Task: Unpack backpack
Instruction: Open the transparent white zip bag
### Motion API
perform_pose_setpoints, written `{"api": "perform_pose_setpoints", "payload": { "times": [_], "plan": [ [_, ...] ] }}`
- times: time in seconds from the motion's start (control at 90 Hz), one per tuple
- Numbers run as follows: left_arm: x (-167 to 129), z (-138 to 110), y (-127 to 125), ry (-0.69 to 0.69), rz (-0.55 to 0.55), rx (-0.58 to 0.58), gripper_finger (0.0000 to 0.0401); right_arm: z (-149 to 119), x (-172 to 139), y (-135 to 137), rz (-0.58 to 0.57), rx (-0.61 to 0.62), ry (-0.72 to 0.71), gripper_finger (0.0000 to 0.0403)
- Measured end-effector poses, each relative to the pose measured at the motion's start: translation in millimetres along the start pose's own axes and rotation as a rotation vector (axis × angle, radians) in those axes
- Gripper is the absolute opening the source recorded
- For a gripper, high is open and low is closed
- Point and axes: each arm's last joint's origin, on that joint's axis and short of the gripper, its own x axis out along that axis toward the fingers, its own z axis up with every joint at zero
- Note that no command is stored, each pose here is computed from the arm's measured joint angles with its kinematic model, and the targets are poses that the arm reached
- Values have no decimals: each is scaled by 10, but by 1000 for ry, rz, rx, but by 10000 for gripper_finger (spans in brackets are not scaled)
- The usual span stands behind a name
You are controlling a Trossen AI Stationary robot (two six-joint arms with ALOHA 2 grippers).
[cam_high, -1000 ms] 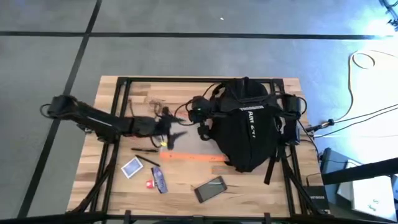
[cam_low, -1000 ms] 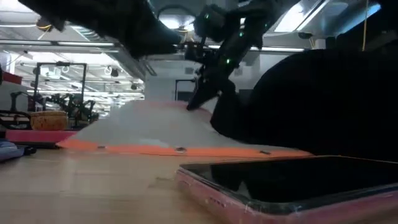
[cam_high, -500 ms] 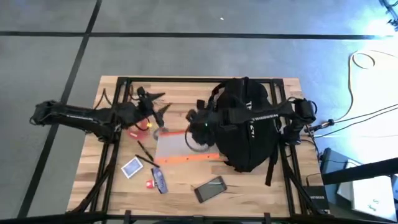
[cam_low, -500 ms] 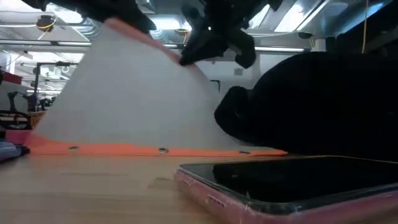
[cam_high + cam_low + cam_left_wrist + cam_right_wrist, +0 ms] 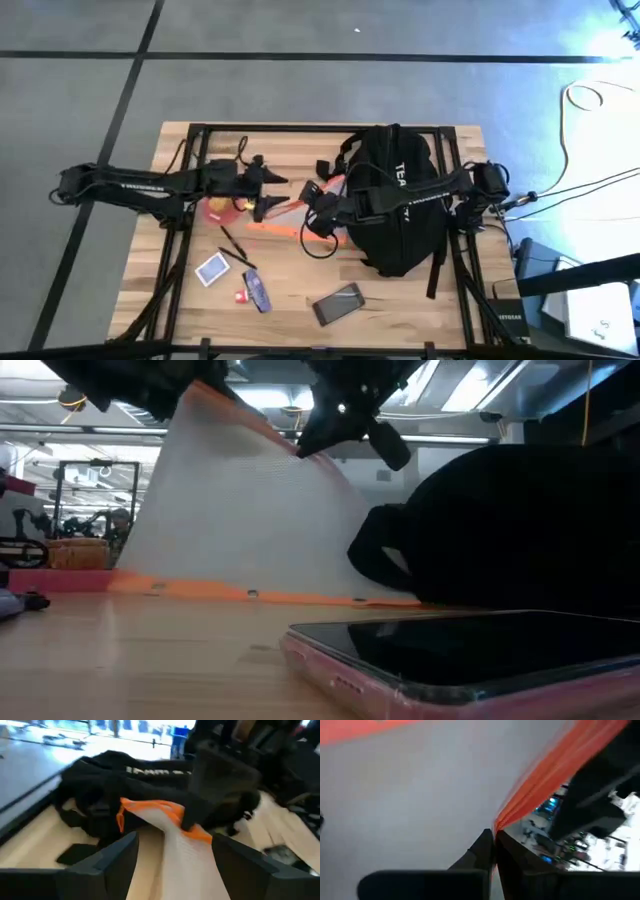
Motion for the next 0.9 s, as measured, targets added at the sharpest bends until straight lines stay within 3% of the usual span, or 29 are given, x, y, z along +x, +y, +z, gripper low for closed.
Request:
{"api": "perform_pose_setpoints", "payload": {
  "times": [0.211,0.522,0.656,0.767,0.9],
  "plan": [
    [65,-24,79,14,-78,-41,239,-4,2,6,-21,-139,103,0],
    [9,286,138,-74,-100,-10,239,-8,5,3,-23,-145,108,0],
    [5,288,4,53,-142,151,239,-8,5,4,-23,-120,107,0],
    [28,291,-149,148,-38,290,239,-5,5,5,-21,-111,96,0],
    [78,355,-241,157,11,320,239,-5,5,5,-21,-110,95,0]
  ]
}}
